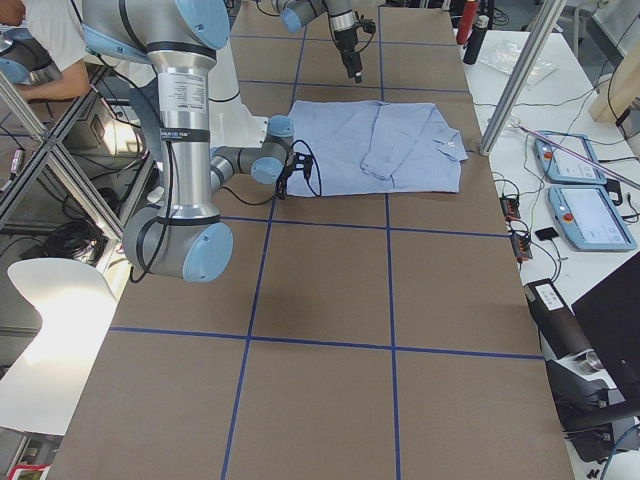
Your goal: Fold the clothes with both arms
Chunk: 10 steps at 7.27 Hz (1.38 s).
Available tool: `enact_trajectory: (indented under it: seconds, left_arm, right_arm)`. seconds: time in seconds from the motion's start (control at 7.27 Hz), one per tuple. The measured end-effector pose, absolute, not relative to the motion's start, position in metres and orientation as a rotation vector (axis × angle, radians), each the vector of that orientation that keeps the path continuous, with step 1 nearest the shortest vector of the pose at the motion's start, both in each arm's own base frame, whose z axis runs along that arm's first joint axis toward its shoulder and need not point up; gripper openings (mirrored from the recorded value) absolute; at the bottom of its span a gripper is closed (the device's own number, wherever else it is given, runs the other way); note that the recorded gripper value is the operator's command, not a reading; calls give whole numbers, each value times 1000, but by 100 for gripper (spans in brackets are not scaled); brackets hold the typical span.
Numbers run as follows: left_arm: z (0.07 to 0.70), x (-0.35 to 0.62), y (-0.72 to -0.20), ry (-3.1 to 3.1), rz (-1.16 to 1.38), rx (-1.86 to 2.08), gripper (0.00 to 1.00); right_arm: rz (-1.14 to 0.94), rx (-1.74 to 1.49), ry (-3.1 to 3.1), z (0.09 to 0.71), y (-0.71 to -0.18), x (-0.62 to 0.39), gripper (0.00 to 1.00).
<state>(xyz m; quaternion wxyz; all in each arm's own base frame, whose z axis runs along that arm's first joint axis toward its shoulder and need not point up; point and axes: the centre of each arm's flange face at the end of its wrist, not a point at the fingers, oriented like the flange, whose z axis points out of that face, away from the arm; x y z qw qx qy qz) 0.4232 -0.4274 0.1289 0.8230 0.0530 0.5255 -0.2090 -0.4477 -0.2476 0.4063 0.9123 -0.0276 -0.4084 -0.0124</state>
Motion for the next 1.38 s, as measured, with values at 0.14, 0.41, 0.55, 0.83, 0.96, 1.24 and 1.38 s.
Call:
enact_trajectory:
  seconds: [0.14,0.41,0.55,0.83,0.96,1.24,1.38]
  left_arm:
    - [129,423,-427,1118,-444,113,90]
    - [129,423,-428,1118,-445,113,89]
    - [129,422,-429,1118,-447,115,88]
    - [129,421,-431,1117,-451,116,87]
    - [133,421,-431,1111,-452,114,87]
    - [149,421,-429,1089,-456,104,87]
    - [153,420,-428,1084,-457,102,87]
  right_arm:
    - [-25,-60,-833,407,-248,-448,22]
    - [-24,-65,-829,406,-248,-446,0]
    - [-25,-66,-831,404,-247,-446,0]
    - [-26,-63,-842,398,-249,-448,0]
    - [-25,-60,-848,393,-250,-449,0]
    - [-21,-52,-866,384,-253,-446,14]
    - [-17,-47,-874,379,-254,-442,54]
